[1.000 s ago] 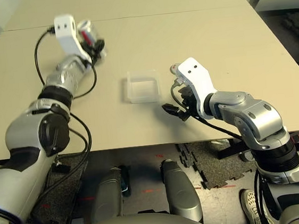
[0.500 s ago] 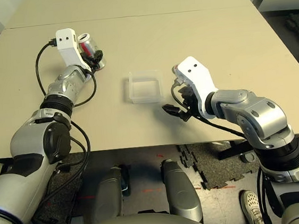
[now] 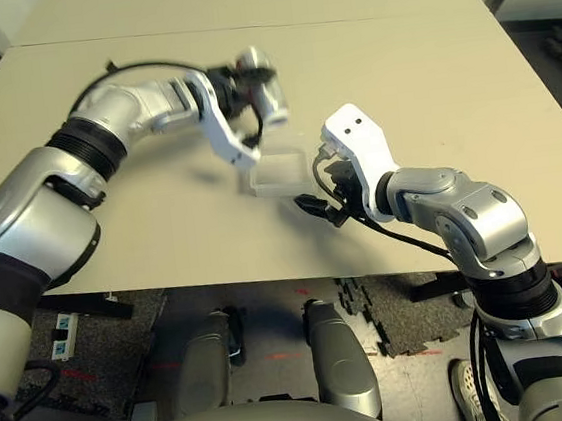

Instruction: Pour the medicine from the bottle into the box.

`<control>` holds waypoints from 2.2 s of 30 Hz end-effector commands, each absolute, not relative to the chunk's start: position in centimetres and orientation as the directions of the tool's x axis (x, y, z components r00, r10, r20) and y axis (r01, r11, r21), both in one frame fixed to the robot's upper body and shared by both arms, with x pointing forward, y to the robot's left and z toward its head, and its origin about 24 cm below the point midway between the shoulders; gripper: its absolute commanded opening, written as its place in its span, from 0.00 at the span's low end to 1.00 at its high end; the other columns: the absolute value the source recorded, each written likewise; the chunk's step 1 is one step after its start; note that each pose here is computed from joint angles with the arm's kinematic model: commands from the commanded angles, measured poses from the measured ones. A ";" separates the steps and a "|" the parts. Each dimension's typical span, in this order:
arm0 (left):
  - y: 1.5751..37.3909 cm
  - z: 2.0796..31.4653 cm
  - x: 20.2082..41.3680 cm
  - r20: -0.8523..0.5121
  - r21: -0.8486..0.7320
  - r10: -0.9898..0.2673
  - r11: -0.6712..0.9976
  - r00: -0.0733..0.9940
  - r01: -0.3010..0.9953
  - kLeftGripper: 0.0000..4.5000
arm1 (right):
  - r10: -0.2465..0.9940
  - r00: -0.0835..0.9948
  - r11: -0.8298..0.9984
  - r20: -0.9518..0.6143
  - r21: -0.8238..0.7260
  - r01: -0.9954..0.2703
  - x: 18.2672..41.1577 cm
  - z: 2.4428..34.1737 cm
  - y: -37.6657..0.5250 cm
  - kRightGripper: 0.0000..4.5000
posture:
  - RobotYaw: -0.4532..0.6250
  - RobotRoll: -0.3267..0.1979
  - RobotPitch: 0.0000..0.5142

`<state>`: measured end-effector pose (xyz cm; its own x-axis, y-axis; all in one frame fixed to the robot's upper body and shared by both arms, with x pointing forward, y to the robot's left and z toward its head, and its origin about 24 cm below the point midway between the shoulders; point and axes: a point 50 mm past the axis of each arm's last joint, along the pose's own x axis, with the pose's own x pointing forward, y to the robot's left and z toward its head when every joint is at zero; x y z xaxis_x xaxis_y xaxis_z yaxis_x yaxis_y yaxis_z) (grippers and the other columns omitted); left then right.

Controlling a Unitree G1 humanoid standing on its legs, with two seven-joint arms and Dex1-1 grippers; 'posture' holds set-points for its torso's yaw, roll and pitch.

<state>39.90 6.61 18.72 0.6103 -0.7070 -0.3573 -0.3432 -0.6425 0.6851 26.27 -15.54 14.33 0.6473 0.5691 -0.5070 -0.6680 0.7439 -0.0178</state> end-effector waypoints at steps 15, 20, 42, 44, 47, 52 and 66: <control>4.7 21.4 39.9 -0.244 0.750 -0.771 -0.535 0.589 -0.390 0.54 | 0.579 0.634 0.737 -0.512 -0.005 -0.676 26.0 13.9 -15.4 1.00 | 0.32 0.62 0.35; 5.9 22.8 40.7 -0.127 0.989 -0.702 -0.142 0.701 0.036 0.54 | 0.576 0.639 0.741 -0.511 -0.005 -0.672 26.0 13.9 -15.4 1.00 | 0.31 0.62 0.35; 16.0 15.5 42.0 -0.031 -0.087 -0.176 0.981 0.984 0.173 0.54 | 0.526 0.658 0.761 -0.539 -0.047 -0.647 25.8 14.4 -17.2 1.00 | 0.31 0.62 0.36; 15.8 16.4 42.2 -0.006 -0.040 -0.187 0.982 0.982 0.187 0.54 | 0.528 0.657 0.761 -0.538 -0.044 -0.647 25.8 14.3 -17.1 1.00 | 0.31 0.62 0.36; 14.9 17.8 42.3 0.040 0.103 -0.244 0.966 0.969 0.239 0.54 | 0.529 0.658 0.762 -0.537 -0.041 -0.646 25.7 14.3 -17.0 1.00 | 0.30 0.62 0.35; 13.8 19.6 42.6 0.036 0.453 -0.288 0.858 0.957 0.241 0.54 | 0.521 0.667 0.771 -0.533 -0.041 -0.635 25.8 14.1 -16.9 1.00 | 0.29 0.62 0.34; 0.3 23.7 39.6 -0.271 0.468 -0.758 -0.642 0.593 -0.607 0.54 | 0.527 0.689 0.783 -0.497 -0.032 -0.622 26.3 13.4 -15.8 1.00 | 0.26 0.62 0.31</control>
<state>39.28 -0.30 23.34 0.5866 -0.7639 -0.2690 -0.5808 -0.6283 0.5177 26.34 -15.89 13.72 0.6904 0.5281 -0.4943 -0.6245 0.7800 -0.0389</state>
